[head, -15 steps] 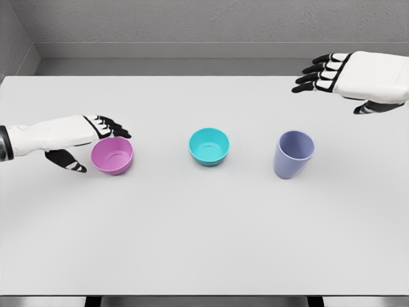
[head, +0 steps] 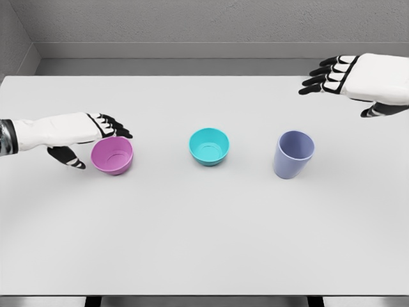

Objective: Stacking bowl and cup with both arms

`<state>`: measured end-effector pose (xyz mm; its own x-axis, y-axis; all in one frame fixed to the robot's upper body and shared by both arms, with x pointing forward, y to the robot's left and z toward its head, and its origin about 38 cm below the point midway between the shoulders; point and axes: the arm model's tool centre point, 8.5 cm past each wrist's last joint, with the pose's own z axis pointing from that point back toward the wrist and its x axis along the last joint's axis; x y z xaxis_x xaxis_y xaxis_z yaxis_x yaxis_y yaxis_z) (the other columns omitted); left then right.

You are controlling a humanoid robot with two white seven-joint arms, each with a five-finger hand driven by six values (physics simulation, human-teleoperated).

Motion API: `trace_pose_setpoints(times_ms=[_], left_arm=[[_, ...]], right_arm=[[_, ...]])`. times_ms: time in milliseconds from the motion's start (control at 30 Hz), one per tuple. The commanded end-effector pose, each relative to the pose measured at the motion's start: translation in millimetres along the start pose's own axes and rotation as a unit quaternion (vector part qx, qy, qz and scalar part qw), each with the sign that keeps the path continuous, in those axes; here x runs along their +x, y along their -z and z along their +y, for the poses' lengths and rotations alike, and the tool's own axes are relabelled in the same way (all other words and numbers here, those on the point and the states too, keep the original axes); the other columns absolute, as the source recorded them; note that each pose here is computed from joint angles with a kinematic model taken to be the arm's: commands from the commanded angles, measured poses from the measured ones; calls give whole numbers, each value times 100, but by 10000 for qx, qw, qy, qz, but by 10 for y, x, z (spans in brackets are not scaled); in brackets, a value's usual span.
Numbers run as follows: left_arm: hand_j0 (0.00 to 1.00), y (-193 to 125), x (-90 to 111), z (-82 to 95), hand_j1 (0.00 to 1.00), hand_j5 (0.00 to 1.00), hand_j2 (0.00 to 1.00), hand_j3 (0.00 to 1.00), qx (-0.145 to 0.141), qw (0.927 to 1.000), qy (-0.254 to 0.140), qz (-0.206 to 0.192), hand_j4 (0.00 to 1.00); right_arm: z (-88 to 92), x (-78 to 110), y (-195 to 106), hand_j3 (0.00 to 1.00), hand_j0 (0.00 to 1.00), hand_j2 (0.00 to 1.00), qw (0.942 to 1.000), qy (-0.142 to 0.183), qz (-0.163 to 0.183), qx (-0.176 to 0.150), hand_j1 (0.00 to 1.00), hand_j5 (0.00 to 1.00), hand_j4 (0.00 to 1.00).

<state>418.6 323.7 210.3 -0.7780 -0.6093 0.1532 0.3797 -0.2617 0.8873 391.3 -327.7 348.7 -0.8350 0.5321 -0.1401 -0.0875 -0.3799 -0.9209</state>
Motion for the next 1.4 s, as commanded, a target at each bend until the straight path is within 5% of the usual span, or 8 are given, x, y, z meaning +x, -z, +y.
trace_pose_setpoints(times_ms=[0, 200, 533, 1367], left_arm=[[100, 35, 3, -12, 100, 100, 100, 100, -27, 10000, 14, 5, 100], [100, 50, -24, 62, 100, 100, 100, 100, -197, 9989, 400, 166, 100], [100, 185, 48, 62, 100, 100, 100, 100, -465, 9977, 497, 16, 100], [100, 322, 24, -67, 100, 100, 100, 100, -761, 9952, 616, 71, 100]], right_arm=[[53, 6, 23, 100, 100, 100, 9999, 126, -56, 34, 100, 100, 100], [216, 105, 211, 100, 100, 100, 9989, 247, -316, 223, 100, 100, 100], [329, 226, 361, 100, 100, 100, 9972, 323, -573, 342, 100, 100, 100], [386, 268, 465, 100, 100, 100, 9967, 282, -648, 407, 100, 100, 100]])
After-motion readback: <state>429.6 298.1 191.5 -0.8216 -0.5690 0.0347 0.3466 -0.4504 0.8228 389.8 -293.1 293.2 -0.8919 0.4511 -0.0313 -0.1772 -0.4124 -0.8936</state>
